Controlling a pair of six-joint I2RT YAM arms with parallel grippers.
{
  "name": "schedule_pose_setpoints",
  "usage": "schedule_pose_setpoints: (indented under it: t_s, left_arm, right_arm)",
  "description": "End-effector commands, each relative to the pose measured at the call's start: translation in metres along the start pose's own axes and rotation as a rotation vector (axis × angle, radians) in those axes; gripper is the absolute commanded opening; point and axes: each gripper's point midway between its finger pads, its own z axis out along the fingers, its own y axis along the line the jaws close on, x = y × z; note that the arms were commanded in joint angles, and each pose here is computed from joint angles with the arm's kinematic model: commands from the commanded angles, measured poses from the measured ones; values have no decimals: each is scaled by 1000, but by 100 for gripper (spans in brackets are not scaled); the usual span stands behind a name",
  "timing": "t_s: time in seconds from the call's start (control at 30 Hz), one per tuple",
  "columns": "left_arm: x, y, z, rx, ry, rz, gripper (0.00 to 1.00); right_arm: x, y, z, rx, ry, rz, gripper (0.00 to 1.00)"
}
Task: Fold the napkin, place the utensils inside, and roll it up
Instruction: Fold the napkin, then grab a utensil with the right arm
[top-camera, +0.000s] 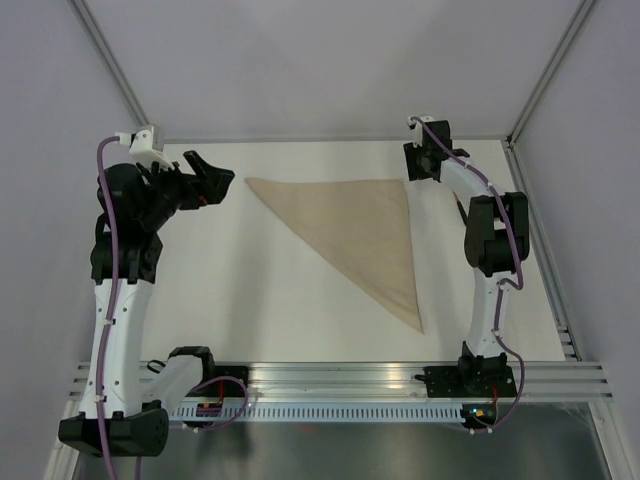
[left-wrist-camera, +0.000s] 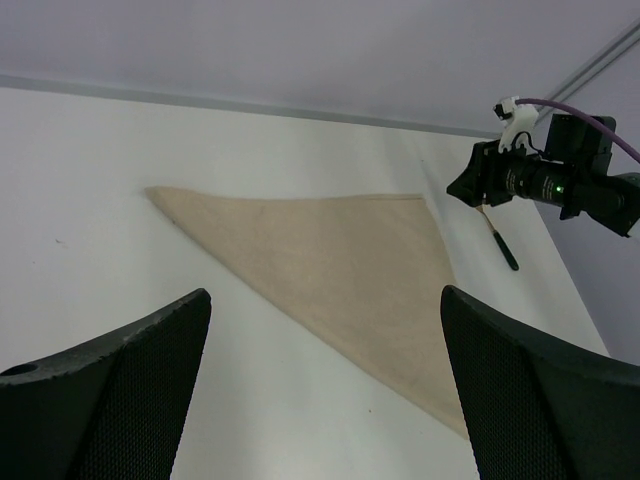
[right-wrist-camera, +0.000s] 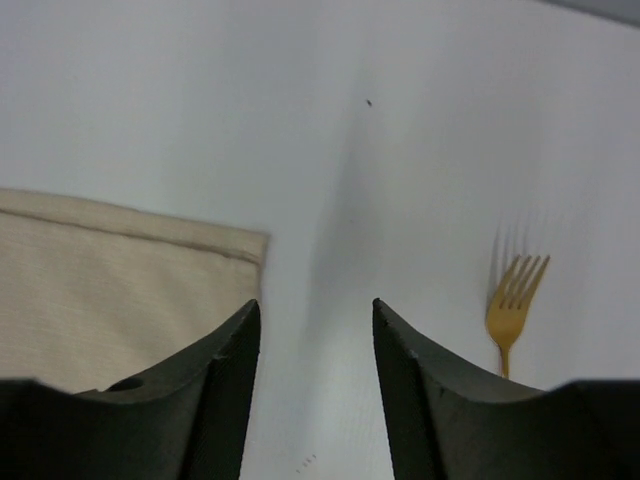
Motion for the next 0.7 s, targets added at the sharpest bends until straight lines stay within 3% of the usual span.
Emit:
schedule_pose_setpoints:
  t_s: [0.0, 0.27, 0.67]
  left_arm:
    - [-9, -19, -7, 90, -58, -6, 100]
    - [6, -25, -14, 142, -45, -12, 100]
    - [8, -25, -11, 146, -36, -10, 100]
  right_arm:
    - [12, -40, -35, 11, 45, 81, 51]
    - [81, -112, -50, 27, 155, 134, 52]
    - [100, -118, -37, -53, 199, 147, 51]
